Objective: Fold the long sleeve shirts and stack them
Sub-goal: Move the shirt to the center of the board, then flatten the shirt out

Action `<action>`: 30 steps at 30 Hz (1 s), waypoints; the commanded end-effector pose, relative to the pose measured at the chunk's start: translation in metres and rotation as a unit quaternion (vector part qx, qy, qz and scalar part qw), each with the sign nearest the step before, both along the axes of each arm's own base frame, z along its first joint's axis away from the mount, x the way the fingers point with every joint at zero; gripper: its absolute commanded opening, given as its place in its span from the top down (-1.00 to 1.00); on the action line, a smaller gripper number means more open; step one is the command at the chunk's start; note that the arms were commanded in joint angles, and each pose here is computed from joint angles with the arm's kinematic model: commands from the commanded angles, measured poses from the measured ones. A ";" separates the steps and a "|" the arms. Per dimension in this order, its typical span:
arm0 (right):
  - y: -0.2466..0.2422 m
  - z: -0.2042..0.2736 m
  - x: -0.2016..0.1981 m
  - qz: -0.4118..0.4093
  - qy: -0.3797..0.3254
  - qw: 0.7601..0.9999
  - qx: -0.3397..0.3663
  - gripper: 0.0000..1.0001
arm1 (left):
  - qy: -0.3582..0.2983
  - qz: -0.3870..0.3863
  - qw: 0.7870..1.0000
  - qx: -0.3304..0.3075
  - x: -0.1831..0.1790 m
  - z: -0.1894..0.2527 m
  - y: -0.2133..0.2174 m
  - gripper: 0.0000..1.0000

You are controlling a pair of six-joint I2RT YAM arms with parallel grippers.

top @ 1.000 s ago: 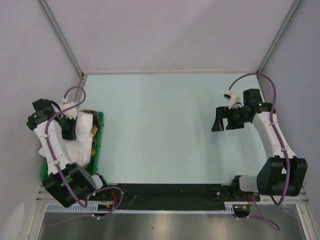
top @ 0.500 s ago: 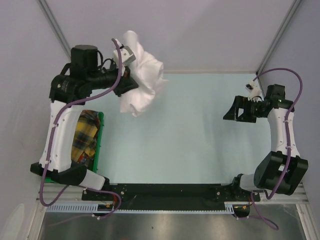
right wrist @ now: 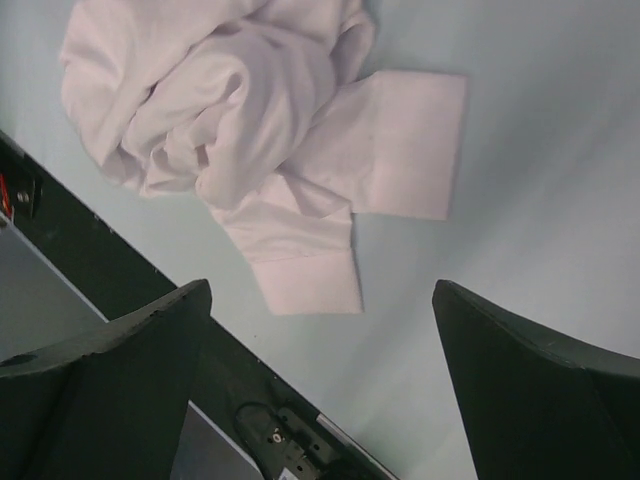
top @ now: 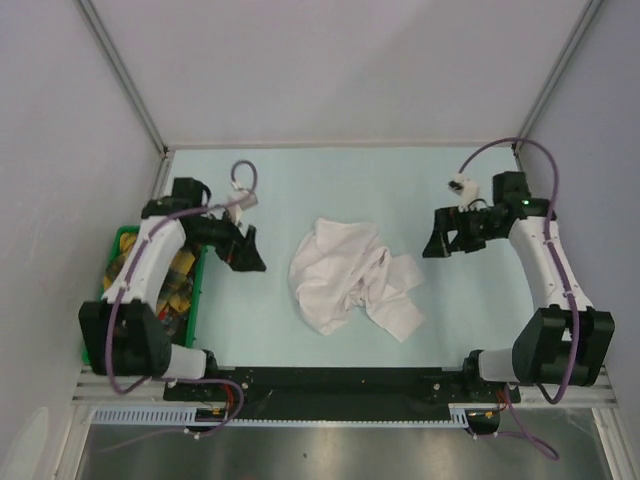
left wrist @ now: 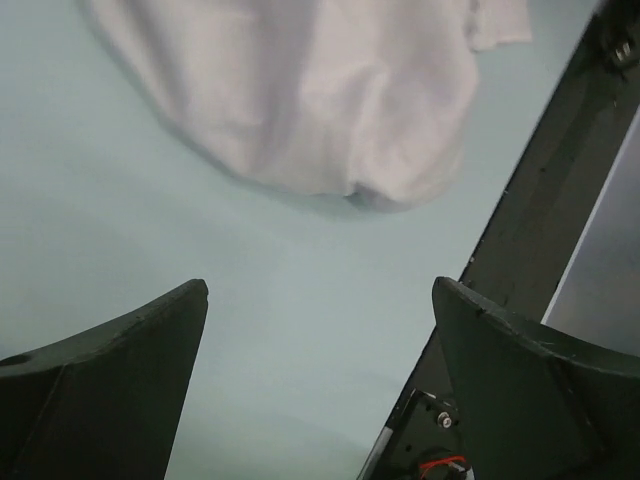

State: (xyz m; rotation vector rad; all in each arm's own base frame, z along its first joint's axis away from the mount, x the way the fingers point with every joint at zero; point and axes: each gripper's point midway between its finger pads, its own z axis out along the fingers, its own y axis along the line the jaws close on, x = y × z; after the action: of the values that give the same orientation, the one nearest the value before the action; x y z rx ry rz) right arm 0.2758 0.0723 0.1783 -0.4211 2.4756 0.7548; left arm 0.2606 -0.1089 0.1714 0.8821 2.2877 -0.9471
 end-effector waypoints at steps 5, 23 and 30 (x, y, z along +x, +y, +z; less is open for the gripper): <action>0.065 -0.054 -0.004 0.098 0.022 0.995 -0.026 -0.85 | -0.182 -0.134 0.972 0.071 -0.037 -0.021 -0.089 -0.99; 0.111 -0.146 -0.038 0.152 0.047 0.985 -0.071 -0.56 | -0.175 -0.116 0.964 0.164 -0.030 -0.083 -0.142 0.24; 0.104 -0.111 -0.033 0.151 0.042 0.987 -0.041 1.00 | -0.163 -0.105 0.977 0.086 -0.018 -0.028 -0.119 1.00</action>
State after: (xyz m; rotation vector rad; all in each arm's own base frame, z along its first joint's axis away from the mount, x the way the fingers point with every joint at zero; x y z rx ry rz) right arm 0.2205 0.1777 0.0303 -0.8583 2.6717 0.7723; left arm 0.2334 -0.2293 0.0911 1.3141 2.1617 -0.5321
